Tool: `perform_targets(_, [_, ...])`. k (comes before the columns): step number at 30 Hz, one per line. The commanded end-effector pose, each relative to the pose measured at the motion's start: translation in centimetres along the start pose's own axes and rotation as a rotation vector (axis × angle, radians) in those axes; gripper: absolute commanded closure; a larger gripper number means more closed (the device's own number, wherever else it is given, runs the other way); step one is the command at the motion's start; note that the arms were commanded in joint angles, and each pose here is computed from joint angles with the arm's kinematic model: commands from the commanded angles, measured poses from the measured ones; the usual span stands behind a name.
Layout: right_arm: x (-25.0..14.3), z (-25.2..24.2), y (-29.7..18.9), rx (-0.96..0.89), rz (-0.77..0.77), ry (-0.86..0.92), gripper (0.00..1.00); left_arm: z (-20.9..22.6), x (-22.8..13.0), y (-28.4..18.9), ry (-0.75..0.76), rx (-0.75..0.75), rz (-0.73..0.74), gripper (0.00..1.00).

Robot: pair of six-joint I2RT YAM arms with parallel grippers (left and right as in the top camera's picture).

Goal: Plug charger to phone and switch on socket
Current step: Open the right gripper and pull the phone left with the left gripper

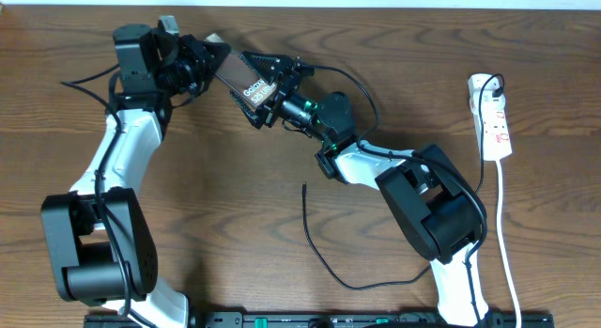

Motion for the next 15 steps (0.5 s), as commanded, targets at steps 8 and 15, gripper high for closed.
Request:
perform_targets(8, [1.1,1.8,-0.7,0.013,0.017,-0.033,0.01,3.4,5.5,-5.8,-0.099,-0.036,-0.078,0.93])
perform_targets(15, [3.0,1.7,-2.0,-0.064,0.035,-0.134,0.01,4.6,7.3,-10.8,-0.209,-0.137,-0.038,0.93])
Point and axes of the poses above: each gripper's point midway between its finger pads, its own y axis out along the fingers, its own z axis along the line the jaws close on, x = y × z, the point moved 5 cm from there along -y, back along the fingers, and after that the axes turned 5 degrees about y, right-handed, at the moved point
